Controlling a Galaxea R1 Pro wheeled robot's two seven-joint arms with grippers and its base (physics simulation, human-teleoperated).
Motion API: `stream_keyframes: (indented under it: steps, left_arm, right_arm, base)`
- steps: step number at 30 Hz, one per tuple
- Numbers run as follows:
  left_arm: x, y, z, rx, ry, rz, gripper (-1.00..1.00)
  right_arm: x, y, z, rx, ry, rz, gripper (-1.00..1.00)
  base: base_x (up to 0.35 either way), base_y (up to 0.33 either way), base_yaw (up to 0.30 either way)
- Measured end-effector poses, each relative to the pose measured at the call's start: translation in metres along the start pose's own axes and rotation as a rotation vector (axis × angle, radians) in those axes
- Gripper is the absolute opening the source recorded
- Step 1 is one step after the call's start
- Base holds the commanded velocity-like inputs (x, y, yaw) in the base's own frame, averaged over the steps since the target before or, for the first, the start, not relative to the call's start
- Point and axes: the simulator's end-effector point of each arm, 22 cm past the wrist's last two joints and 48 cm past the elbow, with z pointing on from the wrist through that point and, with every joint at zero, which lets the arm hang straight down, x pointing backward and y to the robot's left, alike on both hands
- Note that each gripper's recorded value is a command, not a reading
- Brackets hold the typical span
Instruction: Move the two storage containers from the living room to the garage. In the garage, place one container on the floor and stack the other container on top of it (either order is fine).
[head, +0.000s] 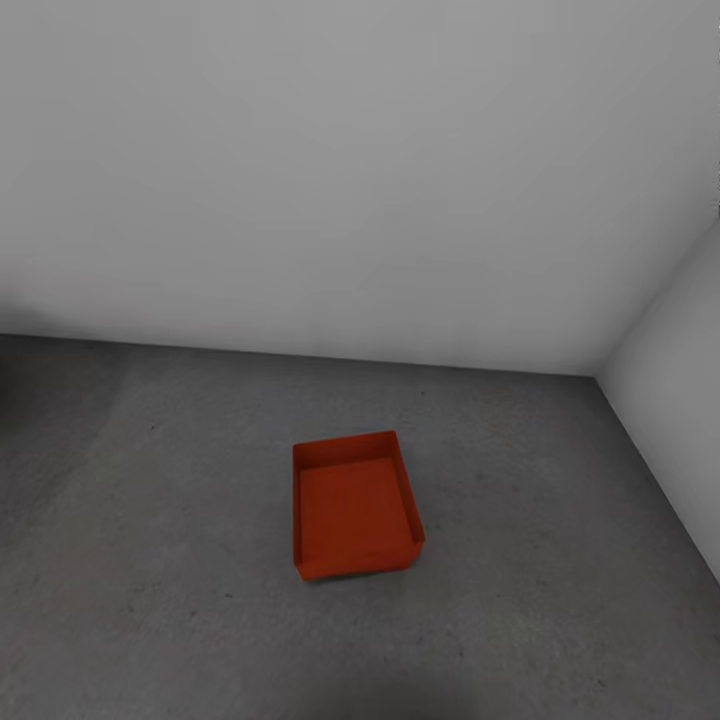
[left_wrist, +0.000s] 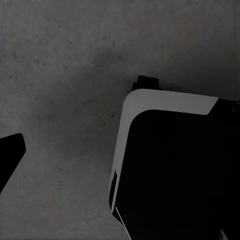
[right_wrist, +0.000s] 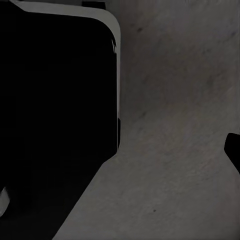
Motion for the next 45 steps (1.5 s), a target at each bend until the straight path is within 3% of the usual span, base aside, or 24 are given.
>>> stream_keyframes:
  steps: [15,23,45]
  left_arm:
    - [-0.009,-0.009,-0.003,0.014,-0.022,-0.001,1.00]
    - [0.009,-0.055,-0.008,0.074,-0.003,0.001,1.00]
    - [-0.002,-0.062,-0.013,0.086,-0.033,-0.002,1.00]
  right_arm:
    - [-0.009,0.002,-0.002,-0.004,-0.022,0.002,1.00]
    - [-0.014,0.003,-0.003,-0.005,-0.034,0.003,1.00]
    - [-0.027,0.003,-0.006,-0.006,-0.064,0.007,1.00]
  base:
    - [0.000,0.000,0.000]
    - [0.000,0.000,0.000]
    - [0.000,0.000,0.000]
